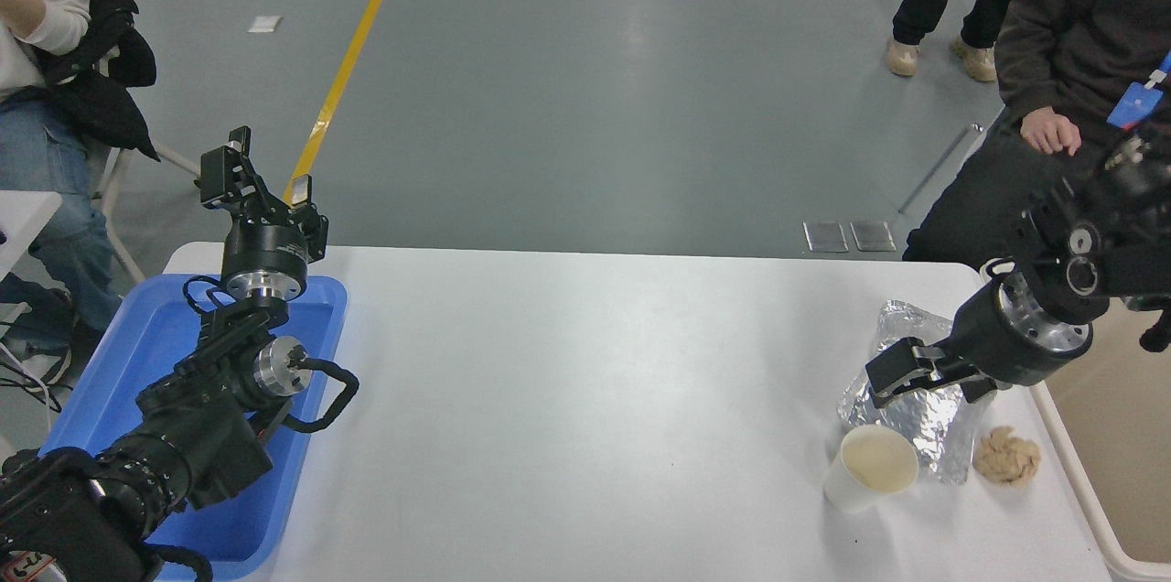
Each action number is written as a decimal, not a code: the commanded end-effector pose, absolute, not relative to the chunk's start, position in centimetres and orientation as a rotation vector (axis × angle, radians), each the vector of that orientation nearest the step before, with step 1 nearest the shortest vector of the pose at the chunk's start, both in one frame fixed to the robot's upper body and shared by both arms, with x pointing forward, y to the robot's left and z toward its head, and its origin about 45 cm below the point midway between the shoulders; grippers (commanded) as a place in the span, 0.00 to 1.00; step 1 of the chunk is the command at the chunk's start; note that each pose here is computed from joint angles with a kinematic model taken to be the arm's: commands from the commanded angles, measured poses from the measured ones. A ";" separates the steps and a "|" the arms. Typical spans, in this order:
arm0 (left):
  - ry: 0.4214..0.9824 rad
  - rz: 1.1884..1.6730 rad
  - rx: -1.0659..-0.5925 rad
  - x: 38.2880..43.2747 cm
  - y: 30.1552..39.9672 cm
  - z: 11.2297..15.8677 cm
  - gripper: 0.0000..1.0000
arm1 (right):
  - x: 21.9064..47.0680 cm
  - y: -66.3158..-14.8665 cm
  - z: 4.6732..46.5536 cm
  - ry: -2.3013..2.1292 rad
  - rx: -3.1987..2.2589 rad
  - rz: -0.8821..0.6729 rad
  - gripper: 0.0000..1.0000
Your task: Pick up paper cup place in dustbin
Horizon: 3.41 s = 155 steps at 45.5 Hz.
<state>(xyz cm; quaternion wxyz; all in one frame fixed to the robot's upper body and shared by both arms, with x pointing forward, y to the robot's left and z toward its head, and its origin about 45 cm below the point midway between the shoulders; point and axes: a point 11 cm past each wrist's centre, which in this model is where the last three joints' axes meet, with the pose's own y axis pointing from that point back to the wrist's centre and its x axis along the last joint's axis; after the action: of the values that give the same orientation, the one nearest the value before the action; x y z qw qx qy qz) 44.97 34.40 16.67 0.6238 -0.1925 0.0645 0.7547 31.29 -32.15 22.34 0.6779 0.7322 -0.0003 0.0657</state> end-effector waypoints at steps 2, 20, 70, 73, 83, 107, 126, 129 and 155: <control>0.148 1.733 -0.443 44.97 34.41 16.68 1.00 | 30.5 -32.8 18.3 -0.016 1.684 0.138 1.00; 0.147 1.734 -0.442 44.97 34.49 16.71 1.00 | 29.1 -34.2 13.2 -0.035 1.679 0.175 0.97; 0.147 1.734 -0.442 44.97 34.49 16.71 1.00 | 29.6 -36.1 19.3 -0.085 1.659 0.205 0.00; 0.149 1.734 -0.444 44.97 34.42 16.69 1.00 | 29.9 -36.1 22.1 -0.084 1.647 0.223 0.00; 0.150 1.734 -0.443 44.98 34.42 16.68 1.00 | 32.0 -36.5 32.2 -0.105 1.572 0.226 0.00; 0.151 1.734 -0.442 44.93 34.44 16.61 1.00 | 32.2 -37.1 41.2 -0.141 1.437 0.236 0.00; 0.150 1.733 -0.439 44.92 34.40 16.58 1.00 | 32.5 -43.7 40.8 -0.205 1.307 0.170 0.00; 0.149 1.731 -0.439 44.97 34.37 16.64 1.00 | 32.8 -46.4 40.3 -0.230 1.263 0.159 0.00; 0.146 1.732 -0.440 44.96 34.45 16.68 1.00 | 32.9 -61.5 28.4 -0.387 1.005 0.179 0.00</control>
<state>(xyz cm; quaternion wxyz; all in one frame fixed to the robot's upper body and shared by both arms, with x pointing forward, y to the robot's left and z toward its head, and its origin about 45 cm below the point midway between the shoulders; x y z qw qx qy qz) 44.96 34.45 16.68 0.6242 -0.1916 0.0638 0.7547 34.86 -55.50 33.47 0.8265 0.5351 -0.1571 0.0761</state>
